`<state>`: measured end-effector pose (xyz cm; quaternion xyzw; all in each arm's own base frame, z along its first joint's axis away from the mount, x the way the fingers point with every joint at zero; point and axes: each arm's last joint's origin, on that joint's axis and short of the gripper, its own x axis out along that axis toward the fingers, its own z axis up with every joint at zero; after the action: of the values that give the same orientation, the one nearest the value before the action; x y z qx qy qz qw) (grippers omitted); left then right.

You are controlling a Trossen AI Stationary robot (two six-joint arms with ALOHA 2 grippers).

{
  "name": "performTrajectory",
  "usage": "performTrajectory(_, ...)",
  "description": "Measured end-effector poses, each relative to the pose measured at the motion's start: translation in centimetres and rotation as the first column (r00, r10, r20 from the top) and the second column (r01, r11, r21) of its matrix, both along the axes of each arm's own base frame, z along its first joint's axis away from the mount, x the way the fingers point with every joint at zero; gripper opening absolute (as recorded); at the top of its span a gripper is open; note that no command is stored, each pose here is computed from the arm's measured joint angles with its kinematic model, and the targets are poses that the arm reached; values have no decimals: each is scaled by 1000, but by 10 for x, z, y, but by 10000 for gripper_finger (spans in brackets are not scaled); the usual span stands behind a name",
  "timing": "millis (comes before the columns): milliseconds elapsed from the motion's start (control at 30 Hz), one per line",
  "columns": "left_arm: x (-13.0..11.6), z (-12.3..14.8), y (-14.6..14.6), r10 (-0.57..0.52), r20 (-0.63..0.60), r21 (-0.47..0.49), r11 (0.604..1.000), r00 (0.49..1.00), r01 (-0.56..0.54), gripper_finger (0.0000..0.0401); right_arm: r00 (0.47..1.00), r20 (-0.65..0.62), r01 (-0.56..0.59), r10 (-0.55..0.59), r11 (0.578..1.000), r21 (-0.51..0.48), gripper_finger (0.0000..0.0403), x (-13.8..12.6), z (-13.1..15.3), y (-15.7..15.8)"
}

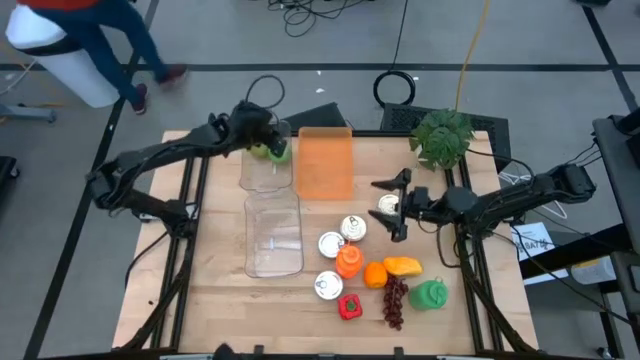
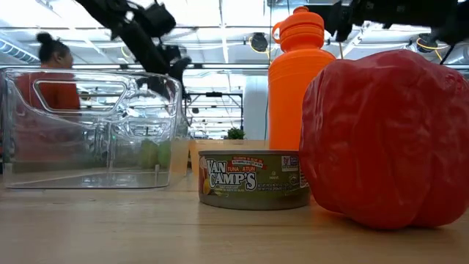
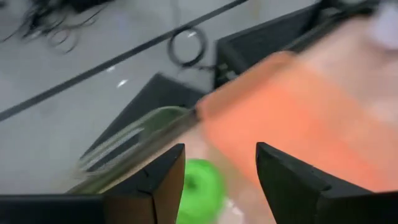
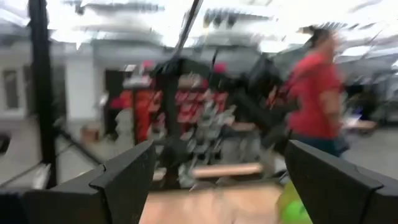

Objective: Pick & Place Food Item
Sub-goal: Put the yellow mango into the top transparent bin

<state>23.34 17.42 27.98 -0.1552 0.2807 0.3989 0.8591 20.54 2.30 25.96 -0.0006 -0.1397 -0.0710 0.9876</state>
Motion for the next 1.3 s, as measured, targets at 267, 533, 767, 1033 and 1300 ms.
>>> performTrajectory(267, -7, 6, -68, -235, 239, 208, 960, 942, 187, 209, 846, -499, -141, 188, 981, 132, 336, 14, 3, 42)
performTrajectory(533, -22, -10, -105, -351, 384, 277, 926, 854, 256, 210, 721, -642, -142, 260, 963, 231, 336, 8, -30, 88)
performTrajectory(767, -19, -19, -112, -331, 420, 197, 942, 845, 271, 209, 589, -759, -156, 277, 961, 229, 336, 1, -44, 116)
performTrajectory(1033, -15, -21, -119, -298, 481, 116, 954, 824, 278, 209, 465, -790, -327, 399, 907, 265, 336, -26, -57, 158)
performTrajectory(1300, -14, -21, -122, -294, 498, 100, 954, 816, 282, 209, 398, -844, -359, 359, 908, 216, 335, -27, -80, 173)
